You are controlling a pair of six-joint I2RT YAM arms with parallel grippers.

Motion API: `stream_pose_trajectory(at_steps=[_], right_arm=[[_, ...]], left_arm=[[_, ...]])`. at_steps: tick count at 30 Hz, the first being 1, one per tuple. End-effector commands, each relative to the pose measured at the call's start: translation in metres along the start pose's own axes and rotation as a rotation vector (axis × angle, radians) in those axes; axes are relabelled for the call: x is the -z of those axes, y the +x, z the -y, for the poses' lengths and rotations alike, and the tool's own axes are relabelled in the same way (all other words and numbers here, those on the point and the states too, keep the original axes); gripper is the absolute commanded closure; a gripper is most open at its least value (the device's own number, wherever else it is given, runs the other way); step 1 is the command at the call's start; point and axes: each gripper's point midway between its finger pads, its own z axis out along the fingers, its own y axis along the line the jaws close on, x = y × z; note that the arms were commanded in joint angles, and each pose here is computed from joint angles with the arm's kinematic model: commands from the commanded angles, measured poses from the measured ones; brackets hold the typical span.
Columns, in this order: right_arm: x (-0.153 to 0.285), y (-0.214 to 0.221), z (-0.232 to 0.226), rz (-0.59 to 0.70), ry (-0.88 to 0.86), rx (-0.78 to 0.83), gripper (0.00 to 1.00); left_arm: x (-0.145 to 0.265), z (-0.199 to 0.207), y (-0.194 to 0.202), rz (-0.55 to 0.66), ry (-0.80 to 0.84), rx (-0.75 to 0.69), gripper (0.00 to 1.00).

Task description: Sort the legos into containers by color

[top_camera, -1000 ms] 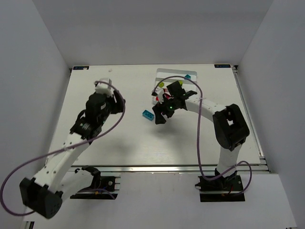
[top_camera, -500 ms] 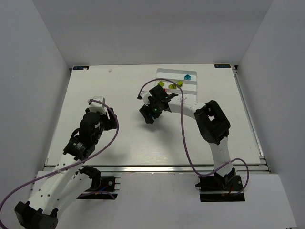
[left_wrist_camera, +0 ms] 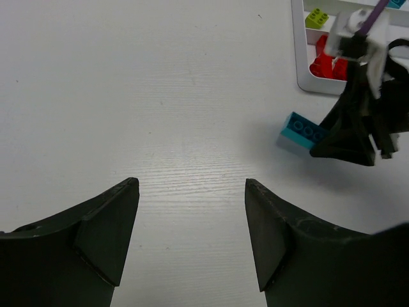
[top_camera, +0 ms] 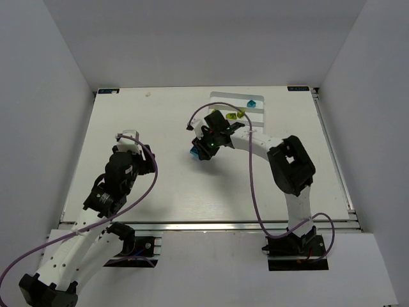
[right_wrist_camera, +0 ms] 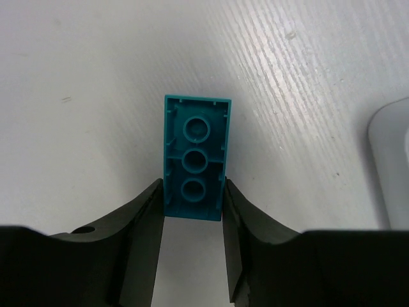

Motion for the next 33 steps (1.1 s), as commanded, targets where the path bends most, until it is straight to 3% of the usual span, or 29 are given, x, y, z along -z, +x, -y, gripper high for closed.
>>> stream_pose_trajectory(at_steps=[1, 3, 6, 9, 14, 19, 30, 33], right_arm=[[0.08, -0.073, 0.005, 0.241, -0.006, 0.075, 1.0], [0.107, -0.093, 0.024, 0.295, 0.08, 0.079, 1.0], [0.127, -0.096, 0.093, 0.28, 0.302, 0.004, 1.0], [0.145, -0.072, 0.184, 0.232, 0.561, -0.116, 1.0], [0.149, -0.04, 0.265, 0.198, 0.731, -0.216, 1.0], [0.155, -0.043, 0.306, 0.253, 0.794, -0.233, 1.0], [0.13, -0.019, 0.328, 0.245, 0.744, -0.252, 1.0], [0.124, -0.018, 0.331, 0.241, 0.736, -0.24, 0.86]], left_arm=[[0.002, -0.002, -0.004, 0.02, -0.006, -0.004, 0.23], [0.002, -0.002, -0.004, 0.019, -0.005, -0.004, 0.23], [0.003, -0.001, -0.005, 0.022, -0.003, -0.003, 0.23], [0.004, -0.002, -0.006, 0.028, -0.005, -0.002, 0.23], [0.004, -0.003, -0.006, 0.032, -0.007, -0.004, 0.23], [0.002, -0.002, -0.004, 0.018, -0.007, -0.01, 0.23], [0.001, -0.002, -0.003, 0.012, -0.007, -0.009, 0.23], [0.001, -0.002, -0.003, 0.014, -0.006, -0.009, 0.23]])
